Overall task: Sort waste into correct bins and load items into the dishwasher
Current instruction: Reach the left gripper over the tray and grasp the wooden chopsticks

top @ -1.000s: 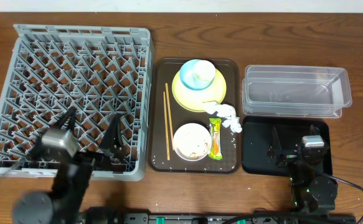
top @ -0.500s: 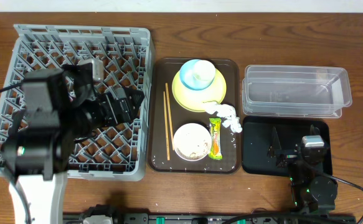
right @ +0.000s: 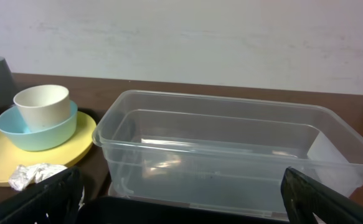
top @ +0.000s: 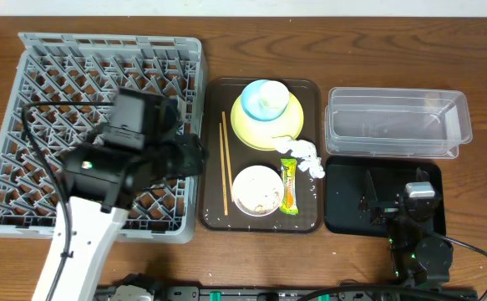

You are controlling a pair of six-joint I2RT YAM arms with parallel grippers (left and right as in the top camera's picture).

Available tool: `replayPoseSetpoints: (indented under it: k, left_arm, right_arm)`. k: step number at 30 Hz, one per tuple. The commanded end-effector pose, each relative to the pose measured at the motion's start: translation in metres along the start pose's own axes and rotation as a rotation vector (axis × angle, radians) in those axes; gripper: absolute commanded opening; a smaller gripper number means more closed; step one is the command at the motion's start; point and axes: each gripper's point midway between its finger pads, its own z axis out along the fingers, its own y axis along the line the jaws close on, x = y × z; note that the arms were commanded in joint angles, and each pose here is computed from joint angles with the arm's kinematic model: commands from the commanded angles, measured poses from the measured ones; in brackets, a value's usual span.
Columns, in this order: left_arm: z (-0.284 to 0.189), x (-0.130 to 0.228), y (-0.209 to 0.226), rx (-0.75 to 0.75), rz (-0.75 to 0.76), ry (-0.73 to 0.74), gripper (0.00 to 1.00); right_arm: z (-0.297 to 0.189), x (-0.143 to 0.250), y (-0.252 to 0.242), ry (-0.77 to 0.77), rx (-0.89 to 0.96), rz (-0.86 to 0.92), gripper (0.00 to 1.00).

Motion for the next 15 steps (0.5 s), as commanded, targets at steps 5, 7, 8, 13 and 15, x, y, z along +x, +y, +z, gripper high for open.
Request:
replayPoseSetpoints:
  k: [5,7,8,13,15]
  left_arm:
    - [0.040,0.021,0.015,-0.211,-0.009,-0.045,0.43]
    - [0.052,0.028,0.013,-0.207,0.013,-0.031,0.43]
    - [0.058,0.030,0.013,-0.204,0.022,-0.028,0.43]
    - [0.087,0.036,0.013,-0.199,0.041,-0.017,0.13]
    - [0.096,0.040,0.017,-0.220,0.041,0.007,0.08]
  right_arm:
    - [0.000,0.000,-0.003,0.000,0.008,0.015,0.99]
    - [0.000,0.000,-0.003,0.000,0.008,0.015,0.99]
    - [0.000,0.000,-0.003,0.000,0.008,0.015,0.99]
    - [0.000,0.000,-0.003,0.000,0.008,0.015,0.99]
    - [0.000,0.000,-0.003,0.000,0.008,0.015,0.99]
